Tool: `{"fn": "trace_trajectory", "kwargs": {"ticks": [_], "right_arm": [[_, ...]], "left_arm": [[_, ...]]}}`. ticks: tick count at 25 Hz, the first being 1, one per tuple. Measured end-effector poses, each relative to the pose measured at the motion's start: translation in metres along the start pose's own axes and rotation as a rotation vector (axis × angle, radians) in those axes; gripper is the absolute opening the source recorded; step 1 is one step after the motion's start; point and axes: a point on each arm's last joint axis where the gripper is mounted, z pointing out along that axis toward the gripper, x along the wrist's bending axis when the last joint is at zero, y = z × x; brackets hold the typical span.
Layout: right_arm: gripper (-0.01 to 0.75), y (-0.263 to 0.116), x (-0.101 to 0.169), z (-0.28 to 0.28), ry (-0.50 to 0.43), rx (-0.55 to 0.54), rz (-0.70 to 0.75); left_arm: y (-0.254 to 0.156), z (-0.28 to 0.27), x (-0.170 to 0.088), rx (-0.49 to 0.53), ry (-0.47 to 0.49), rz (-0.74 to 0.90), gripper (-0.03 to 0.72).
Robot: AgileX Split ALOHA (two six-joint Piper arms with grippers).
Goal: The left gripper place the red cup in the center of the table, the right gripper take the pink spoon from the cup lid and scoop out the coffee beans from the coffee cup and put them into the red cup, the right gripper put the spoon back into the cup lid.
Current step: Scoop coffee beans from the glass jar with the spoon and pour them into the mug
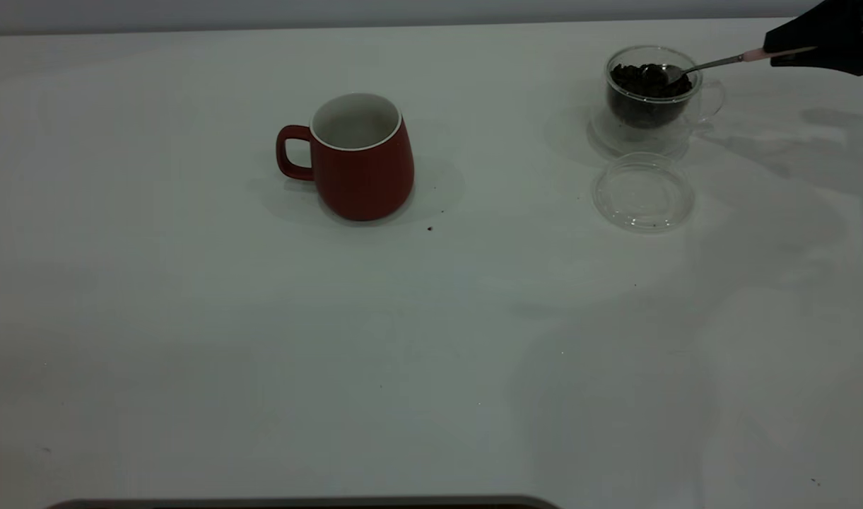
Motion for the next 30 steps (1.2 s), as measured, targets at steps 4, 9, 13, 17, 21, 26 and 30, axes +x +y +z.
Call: {"fn": "trace_trajectory", "kwargs": {"ticks": [4, 9, 13, 17, 21, 26, 30], "right_arm": [[0.099, -0.002, 0.002, -0.001, 0.035, 0.019, 0.023], [0.099, -0.001, 0.0, -0.011, 0.082, 0.027, 0.066], [0.099, 0.0, -0.008, -0.025, 0.118, 0.02, 0.116], [0.099, 0.002, -0.014, -0.033, 0.127, -0.011, 0.14], [0.099, 0.003, -0.016, -0.036, 0.129, -0.018, 0.165], [0.099, 0.002, -0.004, -0.021, 0.156, -0.01, 0.172], [0.099, -0.003, 0.022, 0.009, 0.197, 0.03, 0.158]], "left_arm": [[0.0, 0.0, 0.0, 0.0, 0.0, 0.001, 0.495], [0.0, 0.0, 0.0, 0.0, 0.0, 0.002, 0.495], [0.0, 0.0, 0.0, 0.0, 0.0, 0.002, 0.495], [0.0, 0.0, 0.0, 0.0, 0.0, 0.002, 0.495], [0.0, 0.0, 0.0, 0.0, 0.0, 0.002, 0.495], [0.0, 0.0, 0.0, 0.0, 0.0, 0.002, 0.495], [0.0, 0.0, 0.0, 0.0, 0.0, 0.002, 0.495]]}}
